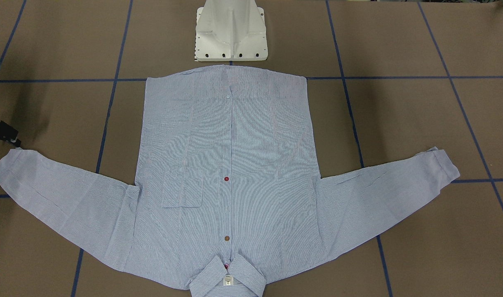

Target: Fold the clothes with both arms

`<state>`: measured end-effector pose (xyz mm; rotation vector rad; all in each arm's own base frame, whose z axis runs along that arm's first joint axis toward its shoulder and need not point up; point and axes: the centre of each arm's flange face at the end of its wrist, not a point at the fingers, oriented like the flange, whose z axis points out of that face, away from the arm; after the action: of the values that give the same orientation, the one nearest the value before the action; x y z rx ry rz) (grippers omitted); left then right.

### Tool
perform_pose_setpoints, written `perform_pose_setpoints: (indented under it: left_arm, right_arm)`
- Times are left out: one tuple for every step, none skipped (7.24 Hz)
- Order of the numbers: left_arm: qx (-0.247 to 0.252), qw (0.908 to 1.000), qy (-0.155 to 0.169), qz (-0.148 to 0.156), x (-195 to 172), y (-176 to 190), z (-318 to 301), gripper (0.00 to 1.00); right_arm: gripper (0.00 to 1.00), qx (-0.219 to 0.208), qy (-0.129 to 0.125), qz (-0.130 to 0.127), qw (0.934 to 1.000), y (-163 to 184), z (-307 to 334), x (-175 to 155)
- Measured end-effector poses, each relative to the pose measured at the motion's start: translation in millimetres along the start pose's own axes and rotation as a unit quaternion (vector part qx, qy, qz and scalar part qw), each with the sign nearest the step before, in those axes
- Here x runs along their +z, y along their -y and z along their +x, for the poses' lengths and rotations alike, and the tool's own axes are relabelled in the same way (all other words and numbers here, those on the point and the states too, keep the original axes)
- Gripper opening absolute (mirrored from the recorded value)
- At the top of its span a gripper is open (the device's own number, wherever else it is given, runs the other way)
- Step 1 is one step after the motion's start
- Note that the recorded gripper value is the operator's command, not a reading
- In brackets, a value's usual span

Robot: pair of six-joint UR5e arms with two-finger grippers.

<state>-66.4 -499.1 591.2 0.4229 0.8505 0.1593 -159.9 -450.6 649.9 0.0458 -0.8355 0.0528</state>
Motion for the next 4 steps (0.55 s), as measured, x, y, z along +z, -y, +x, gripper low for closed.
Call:
perform_pose_setpoints:
  left_arm:
    - [0.002, 1.0000, 0.001, 0.002, -0.3, -0.8, 0.1, 0.99]
    - [0.003, 1.0000, 0.001, 0.003, -0.5, -0.9, 0.5, 0.99]
    - [0.003, 1.0000, 0.000, 0.004, -0.7, -0.9, 0.8, 0.99]
    - [0.004, 1.0000, 0.000, 0.004, -0.8, -0.9, 1.0, 0.99]
  right_arm:
    - [0.84, -0.002, -0.005, -0.002, 1.0000, -1.2, 0.4, 5.2]
    - [0.71, -0.003, -0.009, -0.004, 0.9999, -1.0, 1.1, 9.8]
    - [0.68, -0.003, -0.012, -0.006, 0.9999, -0.1, 2.0, 13.1]
    - [0.67, -0.004, -0.013, -0.008, 0.9999, 0.7, 2.2, 14.6]
